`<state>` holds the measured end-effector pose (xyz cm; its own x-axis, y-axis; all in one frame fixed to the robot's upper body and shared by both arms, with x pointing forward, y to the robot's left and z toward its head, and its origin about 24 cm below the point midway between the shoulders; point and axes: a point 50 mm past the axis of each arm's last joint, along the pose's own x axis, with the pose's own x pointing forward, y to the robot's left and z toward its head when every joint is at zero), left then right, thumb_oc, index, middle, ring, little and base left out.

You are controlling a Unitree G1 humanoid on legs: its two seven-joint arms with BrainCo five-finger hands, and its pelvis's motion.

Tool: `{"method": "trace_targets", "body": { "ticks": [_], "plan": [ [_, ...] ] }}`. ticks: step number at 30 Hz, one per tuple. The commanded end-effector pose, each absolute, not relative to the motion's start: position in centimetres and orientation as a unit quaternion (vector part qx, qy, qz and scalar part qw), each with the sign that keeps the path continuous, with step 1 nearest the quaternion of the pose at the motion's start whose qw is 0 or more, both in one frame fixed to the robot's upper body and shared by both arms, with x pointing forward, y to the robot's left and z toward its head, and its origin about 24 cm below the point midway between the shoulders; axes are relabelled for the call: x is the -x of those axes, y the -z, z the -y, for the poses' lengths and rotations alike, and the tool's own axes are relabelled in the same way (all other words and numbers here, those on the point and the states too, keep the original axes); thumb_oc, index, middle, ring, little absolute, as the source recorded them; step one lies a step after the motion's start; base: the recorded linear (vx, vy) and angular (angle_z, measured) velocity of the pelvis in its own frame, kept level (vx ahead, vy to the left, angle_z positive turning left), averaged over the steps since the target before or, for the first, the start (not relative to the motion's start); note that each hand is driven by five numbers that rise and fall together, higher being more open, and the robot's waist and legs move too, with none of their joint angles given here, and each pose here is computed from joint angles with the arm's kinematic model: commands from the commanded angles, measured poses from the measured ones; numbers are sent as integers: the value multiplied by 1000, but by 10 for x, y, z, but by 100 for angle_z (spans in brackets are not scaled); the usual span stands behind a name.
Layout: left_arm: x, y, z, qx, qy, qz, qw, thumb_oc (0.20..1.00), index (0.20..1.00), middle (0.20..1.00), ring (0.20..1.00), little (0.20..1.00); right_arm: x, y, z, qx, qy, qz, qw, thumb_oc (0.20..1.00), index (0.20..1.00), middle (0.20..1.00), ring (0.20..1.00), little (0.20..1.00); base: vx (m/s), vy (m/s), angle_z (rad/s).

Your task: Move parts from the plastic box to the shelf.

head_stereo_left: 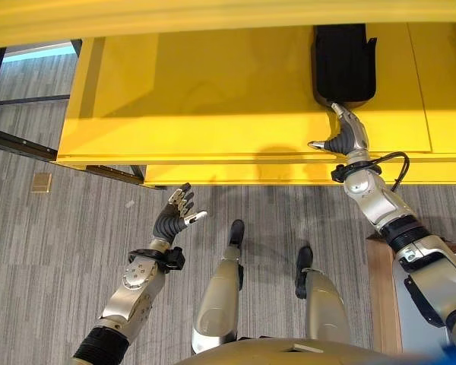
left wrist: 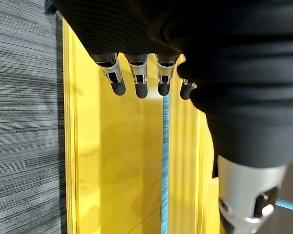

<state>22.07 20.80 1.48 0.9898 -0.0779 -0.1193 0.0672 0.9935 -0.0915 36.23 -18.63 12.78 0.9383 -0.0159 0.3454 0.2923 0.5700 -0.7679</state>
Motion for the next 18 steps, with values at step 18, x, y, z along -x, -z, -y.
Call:
{"method": "trace_targets", "body": {
  "ticks": [18],
  "plan": [
    [-217,-29,-212,35,24,-12,999,1000,1000,1000,1000,1000,-302,-78,143,388,-71,154,906,1000,1000,1000,1000,1000,-1,0,0]
  ]
}}
